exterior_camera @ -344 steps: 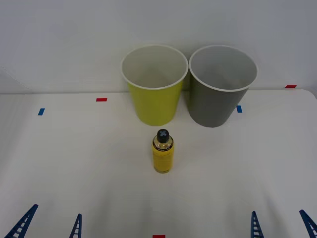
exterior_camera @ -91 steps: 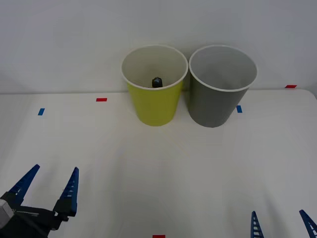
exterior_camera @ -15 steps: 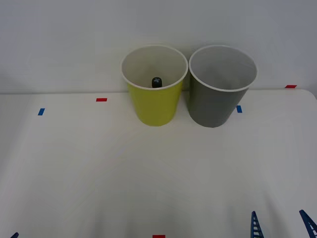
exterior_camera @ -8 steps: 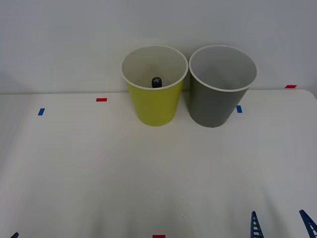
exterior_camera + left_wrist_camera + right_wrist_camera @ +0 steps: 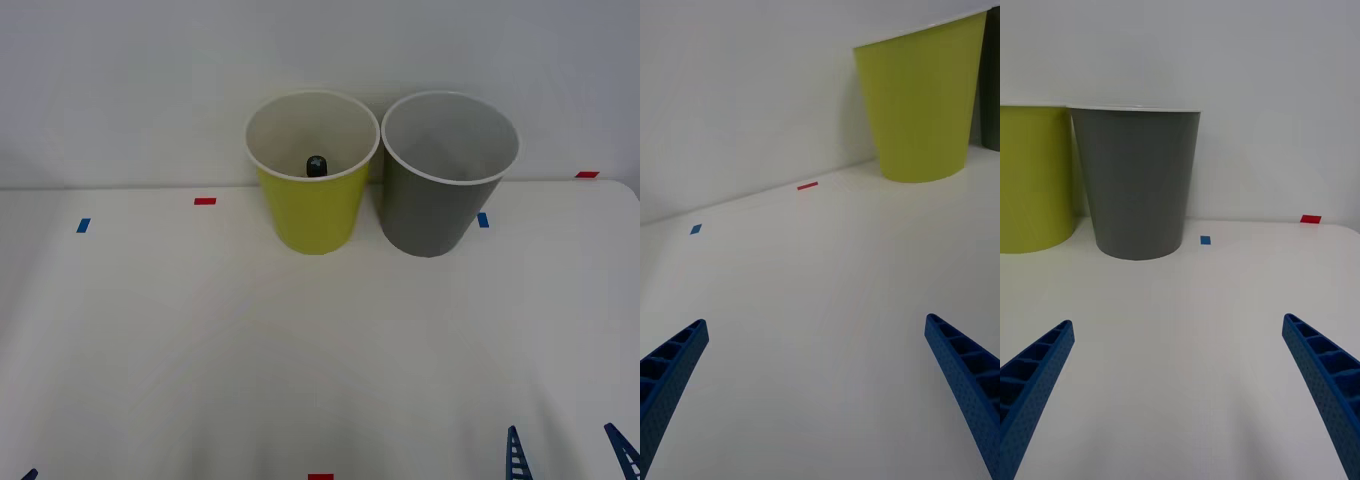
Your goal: Put cans in the gray bin and PET bottles in the light green bin.
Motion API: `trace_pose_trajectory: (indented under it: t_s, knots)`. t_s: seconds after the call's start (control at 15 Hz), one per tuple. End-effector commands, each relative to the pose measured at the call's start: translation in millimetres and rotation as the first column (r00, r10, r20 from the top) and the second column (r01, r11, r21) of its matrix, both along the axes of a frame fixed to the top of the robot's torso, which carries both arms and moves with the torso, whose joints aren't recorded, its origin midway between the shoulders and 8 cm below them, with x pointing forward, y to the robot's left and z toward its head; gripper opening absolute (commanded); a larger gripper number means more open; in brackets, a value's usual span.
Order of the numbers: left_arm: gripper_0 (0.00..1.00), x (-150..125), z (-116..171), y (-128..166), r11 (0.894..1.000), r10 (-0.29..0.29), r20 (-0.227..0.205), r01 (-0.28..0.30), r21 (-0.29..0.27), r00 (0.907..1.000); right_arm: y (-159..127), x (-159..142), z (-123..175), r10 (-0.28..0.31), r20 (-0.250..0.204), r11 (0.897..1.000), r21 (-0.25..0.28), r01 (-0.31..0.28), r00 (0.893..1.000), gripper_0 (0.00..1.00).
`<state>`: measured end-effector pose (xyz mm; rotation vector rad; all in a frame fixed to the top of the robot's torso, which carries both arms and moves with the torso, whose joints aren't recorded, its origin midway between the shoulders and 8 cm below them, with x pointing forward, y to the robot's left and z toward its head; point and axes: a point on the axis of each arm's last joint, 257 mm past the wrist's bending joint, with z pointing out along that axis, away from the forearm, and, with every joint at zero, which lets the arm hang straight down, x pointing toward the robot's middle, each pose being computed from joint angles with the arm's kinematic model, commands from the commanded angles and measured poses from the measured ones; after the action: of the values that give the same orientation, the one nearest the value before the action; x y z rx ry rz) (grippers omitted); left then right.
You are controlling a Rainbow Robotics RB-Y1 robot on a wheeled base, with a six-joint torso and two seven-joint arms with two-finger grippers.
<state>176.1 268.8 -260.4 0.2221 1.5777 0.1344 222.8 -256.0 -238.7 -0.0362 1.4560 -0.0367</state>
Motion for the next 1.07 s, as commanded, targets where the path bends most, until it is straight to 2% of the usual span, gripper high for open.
trace_pose_trajectory:
  t_s: [0.07, 1.07]
  knots:
    - [1.00, 0.0, 0.0, 0.0, 1.000, 0.000, 0.000, 0.000, 0.000, 1.0000, 0.0, 0.0, 0.0, 0.000, 0.000, 1.000, 0.000, 0.000, 1.000, 0.96]
    - [1.00, 0.0, 0.0, 0.0, 1.000, 0.000, 0.000, 0.000, 0.000, 1.0000, 0.0, 0.0, 0.0, 0.000, 0.000, 1.000, 0.000, 0.000, 1.000, 0.97]
